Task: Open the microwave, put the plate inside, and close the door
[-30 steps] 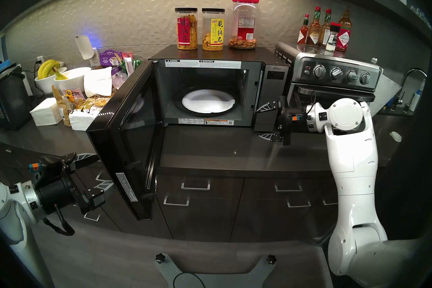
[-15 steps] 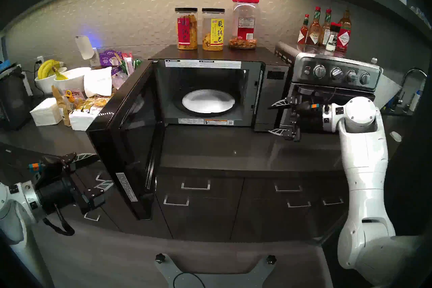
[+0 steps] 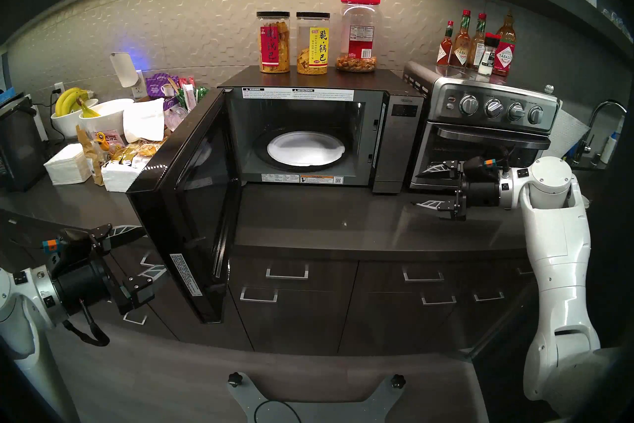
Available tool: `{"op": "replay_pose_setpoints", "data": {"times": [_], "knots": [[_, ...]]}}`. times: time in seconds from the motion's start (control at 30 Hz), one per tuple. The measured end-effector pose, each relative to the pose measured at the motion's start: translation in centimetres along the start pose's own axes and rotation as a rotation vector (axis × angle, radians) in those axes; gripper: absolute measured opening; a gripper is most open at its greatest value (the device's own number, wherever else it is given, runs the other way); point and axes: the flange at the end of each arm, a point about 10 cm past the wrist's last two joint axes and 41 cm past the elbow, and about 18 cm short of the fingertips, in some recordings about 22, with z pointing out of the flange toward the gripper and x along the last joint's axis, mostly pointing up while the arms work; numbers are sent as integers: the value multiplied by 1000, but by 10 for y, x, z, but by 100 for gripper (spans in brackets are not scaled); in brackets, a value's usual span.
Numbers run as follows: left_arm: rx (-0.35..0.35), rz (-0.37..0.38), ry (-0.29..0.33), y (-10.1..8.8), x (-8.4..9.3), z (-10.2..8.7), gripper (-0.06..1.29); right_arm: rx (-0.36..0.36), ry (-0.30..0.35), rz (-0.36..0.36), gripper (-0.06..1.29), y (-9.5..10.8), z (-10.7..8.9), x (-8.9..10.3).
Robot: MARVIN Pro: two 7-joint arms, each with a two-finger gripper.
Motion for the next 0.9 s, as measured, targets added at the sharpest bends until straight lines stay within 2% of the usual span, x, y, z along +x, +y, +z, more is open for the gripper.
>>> {"op": "replay_pose_setpoints", "data": {"times": [0.27,0.53,0.9], "knots": [[0,0,0,0,0,0,125,26,6,59,119,-3,-19,-9],[0,0,0,0,0,0,125,62,6,95,119,-4,-25,-16],[0,0,0,0,0,0,125,59,0,135,119,0,-29,-28]]}}
